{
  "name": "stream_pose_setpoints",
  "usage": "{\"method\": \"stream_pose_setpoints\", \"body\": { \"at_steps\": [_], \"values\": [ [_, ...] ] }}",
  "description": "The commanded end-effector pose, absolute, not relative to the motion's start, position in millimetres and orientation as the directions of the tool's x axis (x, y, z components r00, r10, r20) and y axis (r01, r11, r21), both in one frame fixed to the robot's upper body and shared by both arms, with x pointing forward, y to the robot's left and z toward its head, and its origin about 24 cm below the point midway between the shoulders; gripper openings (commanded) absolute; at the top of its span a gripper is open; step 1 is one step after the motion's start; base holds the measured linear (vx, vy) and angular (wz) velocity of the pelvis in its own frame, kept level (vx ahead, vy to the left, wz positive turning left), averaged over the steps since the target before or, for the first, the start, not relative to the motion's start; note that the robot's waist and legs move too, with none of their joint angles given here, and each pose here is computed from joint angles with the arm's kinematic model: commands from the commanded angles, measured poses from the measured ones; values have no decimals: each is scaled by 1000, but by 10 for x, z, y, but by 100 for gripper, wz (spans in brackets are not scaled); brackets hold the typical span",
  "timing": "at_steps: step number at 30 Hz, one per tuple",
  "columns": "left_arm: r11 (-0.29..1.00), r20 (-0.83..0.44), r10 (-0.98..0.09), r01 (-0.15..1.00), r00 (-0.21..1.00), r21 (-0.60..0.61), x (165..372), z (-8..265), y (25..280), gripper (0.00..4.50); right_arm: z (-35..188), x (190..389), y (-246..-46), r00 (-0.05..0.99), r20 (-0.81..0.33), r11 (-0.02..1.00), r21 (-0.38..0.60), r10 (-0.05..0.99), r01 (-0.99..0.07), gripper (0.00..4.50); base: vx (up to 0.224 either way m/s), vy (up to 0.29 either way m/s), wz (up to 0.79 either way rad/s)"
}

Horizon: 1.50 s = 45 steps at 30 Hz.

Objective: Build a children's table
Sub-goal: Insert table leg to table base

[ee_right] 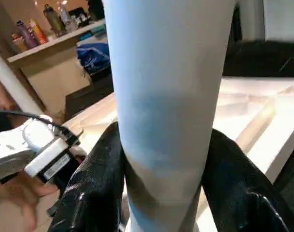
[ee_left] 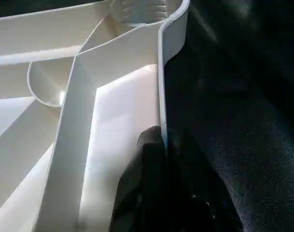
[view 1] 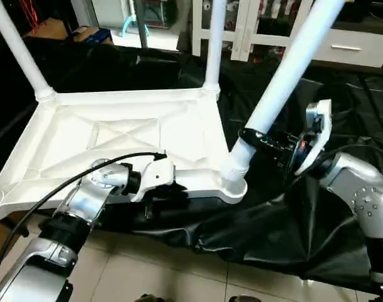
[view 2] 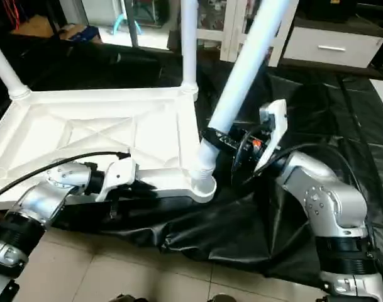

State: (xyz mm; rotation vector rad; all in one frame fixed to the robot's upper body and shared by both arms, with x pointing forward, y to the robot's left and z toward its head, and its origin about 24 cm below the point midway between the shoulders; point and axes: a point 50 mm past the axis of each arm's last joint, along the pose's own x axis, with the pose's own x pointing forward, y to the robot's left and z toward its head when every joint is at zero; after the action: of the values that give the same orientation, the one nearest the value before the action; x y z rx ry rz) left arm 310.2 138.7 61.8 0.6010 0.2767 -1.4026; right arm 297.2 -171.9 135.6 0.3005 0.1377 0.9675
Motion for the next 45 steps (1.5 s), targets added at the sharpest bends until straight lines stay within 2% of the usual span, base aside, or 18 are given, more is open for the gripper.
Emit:
{"method": "stream_pose_setpoints", "body": {
  "at_steps": [1, 6, 8, 14, 19, 26, 31, 41, 45],
  "values": [
    [18, -536, -837, 985, 110, 173, 3013, 485, 1323, 1, 1360, 2976, -1680, 544, 16, 512, 317, 839, -798, 184, 0, 0, 0],
    [26, -533, -839, 987, 109, 161, 2996, 507, 1325, 1, 1291, 2998, -1676, 562, -25, 538, 326, 827, -777, 184, 0, 0, 0],
    [25, -535, -838, 987, 107, 159, 2989, 510, 1328, 1, 1253, 3012, -1688, 575, -59, 564, 300, 816, -770, 184, 0, 0, 0],
    [24, -537, -837, 988, 104, 154, 2981, 516, 1330, 1, 1223, 3068, -1700, 615, -67, 605, 290, 785, -741, 184, 0, 0, 0],
    [20, -545, -832, 988, 102, 154, 2973, 524, 1339, 1, 1197, 3085, -1699, 613, -108, 619, 229, 783, -751, 184, 0, 0, 0],
    [20, -548, -830, 987, 104, 157, 2979, 529, 1333, 1, 1274, 3031, -1553, 532, -121, 544, 127, 838, -829, 184, 0, 0, 0],
    [23, -550, -828, 987, 109, 161, 2982, 529, 1329, 1, 1246, 2930, -1469, 460, -159, 473, 55, 873, -879, 184, 0, 0, 0],
    [27, -551, -826, 986, 116, 167, 2990, 523, 1331, 1, 1161, 2849, -1394, 439, -151, 450, 50, 886, -892, 184, 0, 0, 0],
    [28, -551, -826, 985, 119, 171, 2994, 523, 1329, 1, 1123, 2871, -1353, 462, -124, 472, 62, 878, -880, 184, 0, 0, 0]
  ]
}}
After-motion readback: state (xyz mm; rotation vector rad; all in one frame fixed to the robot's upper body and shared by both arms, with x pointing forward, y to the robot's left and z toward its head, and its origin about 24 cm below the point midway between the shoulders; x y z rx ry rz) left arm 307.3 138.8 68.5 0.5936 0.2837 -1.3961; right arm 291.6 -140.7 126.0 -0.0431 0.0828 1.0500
